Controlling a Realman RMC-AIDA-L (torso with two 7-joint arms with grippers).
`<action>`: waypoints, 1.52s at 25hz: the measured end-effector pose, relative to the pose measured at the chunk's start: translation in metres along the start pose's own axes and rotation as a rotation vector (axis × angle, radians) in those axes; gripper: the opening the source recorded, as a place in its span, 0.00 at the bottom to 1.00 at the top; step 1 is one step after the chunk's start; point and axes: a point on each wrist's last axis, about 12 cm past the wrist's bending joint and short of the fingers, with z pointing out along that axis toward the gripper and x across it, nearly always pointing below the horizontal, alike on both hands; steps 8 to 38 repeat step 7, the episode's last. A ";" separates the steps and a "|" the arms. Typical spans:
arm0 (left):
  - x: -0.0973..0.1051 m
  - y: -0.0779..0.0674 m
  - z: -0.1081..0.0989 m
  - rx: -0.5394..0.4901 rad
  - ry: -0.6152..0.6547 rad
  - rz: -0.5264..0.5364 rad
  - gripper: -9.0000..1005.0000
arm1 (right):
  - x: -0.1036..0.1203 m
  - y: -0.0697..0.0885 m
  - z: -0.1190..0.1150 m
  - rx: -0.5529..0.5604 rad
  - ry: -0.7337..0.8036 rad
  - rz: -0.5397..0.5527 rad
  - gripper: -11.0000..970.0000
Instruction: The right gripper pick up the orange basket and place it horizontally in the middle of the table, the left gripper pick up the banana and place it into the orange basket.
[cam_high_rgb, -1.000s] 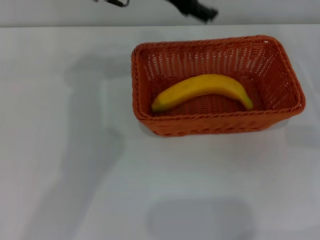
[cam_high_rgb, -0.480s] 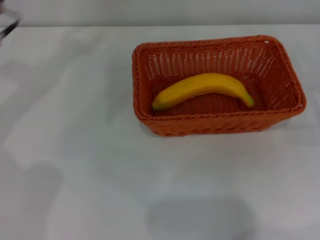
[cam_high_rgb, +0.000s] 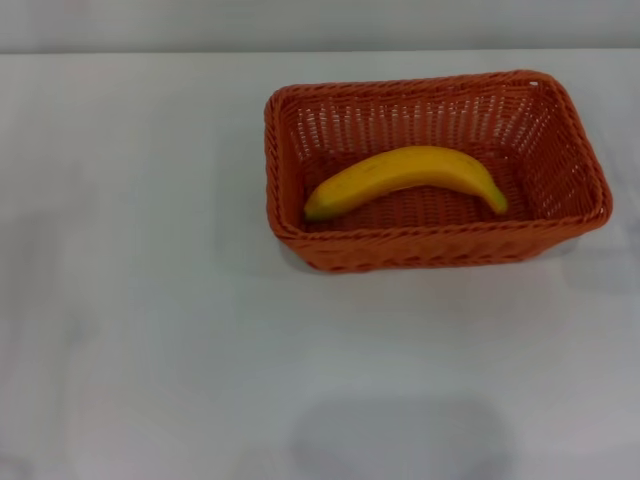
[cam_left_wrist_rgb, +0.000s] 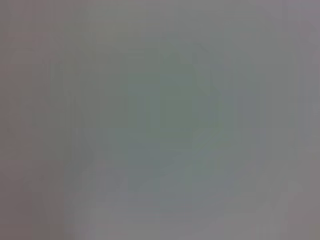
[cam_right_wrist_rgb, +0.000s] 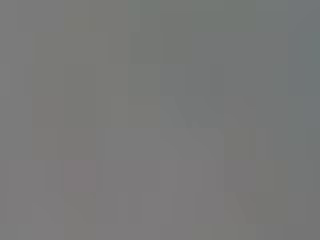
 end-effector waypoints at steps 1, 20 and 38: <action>0.001 0.003 -0.004 -0.010 0.006 0.010 0.80 | 0.000 0.001 0.000 -0.004 0.000 0.000 0.75; 0.009 0.007 -0.019 0.004 0.056 0.049 0.80 | -0.001 0.005 0.002 -0.029 -0.007 -0.008 0.75; 0.009 0.007 -0.019 0.004 0.056 0.049 0.80 | -0.001 0.005 0.002 -0.029 -0.007 -0.008 0.75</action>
